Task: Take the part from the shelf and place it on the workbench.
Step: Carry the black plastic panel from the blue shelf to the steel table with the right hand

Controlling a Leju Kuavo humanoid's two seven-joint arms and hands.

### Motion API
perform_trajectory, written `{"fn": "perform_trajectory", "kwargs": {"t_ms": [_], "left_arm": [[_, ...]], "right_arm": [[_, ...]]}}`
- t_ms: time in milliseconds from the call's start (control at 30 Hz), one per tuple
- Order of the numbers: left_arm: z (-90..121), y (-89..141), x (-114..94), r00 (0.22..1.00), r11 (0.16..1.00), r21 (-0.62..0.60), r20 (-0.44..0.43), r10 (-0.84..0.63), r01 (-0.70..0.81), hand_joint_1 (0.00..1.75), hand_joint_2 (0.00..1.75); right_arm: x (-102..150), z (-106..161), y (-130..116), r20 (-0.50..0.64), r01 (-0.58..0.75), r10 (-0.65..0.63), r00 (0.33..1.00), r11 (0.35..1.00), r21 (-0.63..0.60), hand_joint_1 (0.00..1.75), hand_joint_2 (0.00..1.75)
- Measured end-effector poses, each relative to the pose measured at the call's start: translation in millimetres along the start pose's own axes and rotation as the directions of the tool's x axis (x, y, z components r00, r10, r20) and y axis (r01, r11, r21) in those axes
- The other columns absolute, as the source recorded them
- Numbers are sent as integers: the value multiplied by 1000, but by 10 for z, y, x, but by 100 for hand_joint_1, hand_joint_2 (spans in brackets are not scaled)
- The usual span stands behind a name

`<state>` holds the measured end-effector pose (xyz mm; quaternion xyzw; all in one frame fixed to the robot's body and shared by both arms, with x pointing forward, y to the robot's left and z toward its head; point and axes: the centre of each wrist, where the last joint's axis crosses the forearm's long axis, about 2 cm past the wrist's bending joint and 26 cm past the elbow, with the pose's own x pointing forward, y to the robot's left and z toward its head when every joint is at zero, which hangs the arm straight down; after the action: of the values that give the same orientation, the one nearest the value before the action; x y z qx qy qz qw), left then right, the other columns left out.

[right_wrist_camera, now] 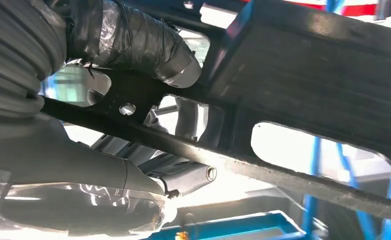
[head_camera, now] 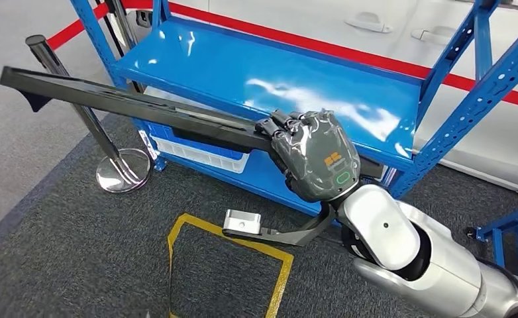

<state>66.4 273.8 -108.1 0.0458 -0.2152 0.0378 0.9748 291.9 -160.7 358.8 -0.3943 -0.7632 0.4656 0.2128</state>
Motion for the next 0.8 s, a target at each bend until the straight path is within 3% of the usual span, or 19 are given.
{"fn": "perform_trajectory", "kwargs": {"t_ms": [800], "left_arm": [[-3,58,-15,1000,1000,6,-1,-14,14,0,0]], "right_arm": [[2,4,14,-6,-3,3,1000,1000,8,175,175]]}}
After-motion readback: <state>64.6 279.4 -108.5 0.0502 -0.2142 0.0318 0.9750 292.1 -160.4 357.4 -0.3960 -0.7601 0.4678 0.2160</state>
